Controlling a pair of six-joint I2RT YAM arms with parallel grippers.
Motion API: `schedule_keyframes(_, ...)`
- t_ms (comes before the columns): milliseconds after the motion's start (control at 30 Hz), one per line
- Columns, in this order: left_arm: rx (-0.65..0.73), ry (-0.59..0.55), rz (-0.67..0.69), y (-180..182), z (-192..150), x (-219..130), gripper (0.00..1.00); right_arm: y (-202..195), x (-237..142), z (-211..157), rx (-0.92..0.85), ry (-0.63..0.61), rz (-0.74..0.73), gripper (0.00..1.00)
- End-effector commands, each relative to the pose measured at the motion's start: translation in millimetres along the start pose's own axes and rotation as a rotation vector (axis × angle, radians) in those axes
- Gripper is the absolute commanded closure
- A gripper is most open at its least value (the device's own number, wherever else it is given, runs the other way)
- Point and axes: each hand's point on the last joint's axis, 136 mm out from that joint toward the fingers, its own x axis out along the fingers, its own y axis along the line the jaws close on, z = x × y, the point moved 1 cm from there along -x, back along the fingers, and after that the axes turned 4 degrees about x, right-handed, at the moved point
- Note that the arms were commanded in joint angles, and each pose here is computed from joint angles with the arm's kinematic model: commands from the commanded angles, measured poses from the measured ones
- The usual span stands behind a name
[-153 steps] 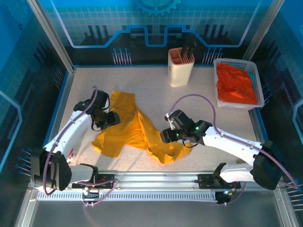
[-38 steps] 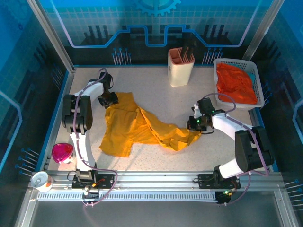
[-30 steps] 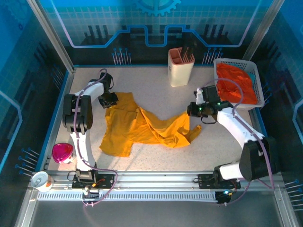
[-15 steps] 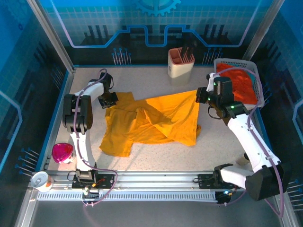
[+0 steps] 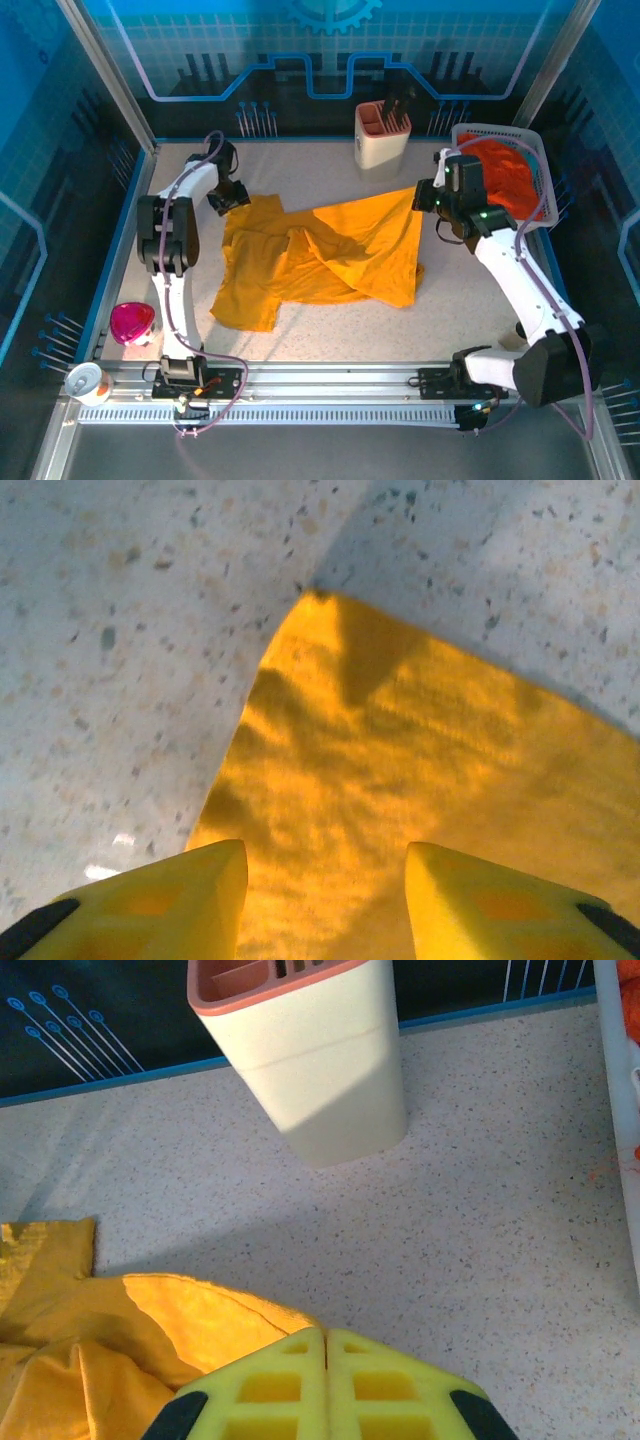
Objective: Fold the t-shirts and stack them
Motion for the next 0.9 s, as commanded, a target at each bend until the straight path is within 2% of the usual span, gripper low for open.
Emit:
schedule_keyframes(0, -0.009, 0.081, 0.055, 13, -10, 19, 0.57, -5, 2, 24, 0.015, -0.059, -0.038, 1.0)
schedule_keyframes(133, -0.022, 0.115, 0.047, 11, -10, 33, 0.69, -11, 15, 42, 0.044, -0.087, -0.071, 1.0)
schedule_keyframes(300, -0.019, 0.095, 0.054, 9, 0, 27, 0.99, -15, 21, 69, 0.076, -0.134, -0.085, 1.0)
schedule_keyframes(500, -0.011, -0.047, 0.012, -6, 38, -30, 1.0, -30, 27, 93, 0.113, -0.186, -0.156, 1.0)
schedule_keyframes(700, 0.017, -0.181, -0.023, -23, 71, -101, 1.0, -39, 42, 90, 0.117, -0.167, -0.195, 1.0)
schedule_keyframes(867, 0.039, -0.314, -0.051, -31, 94, -139, 1.0, -43, 56, 88, 0.132, -0.146, -0.192, 1.0)
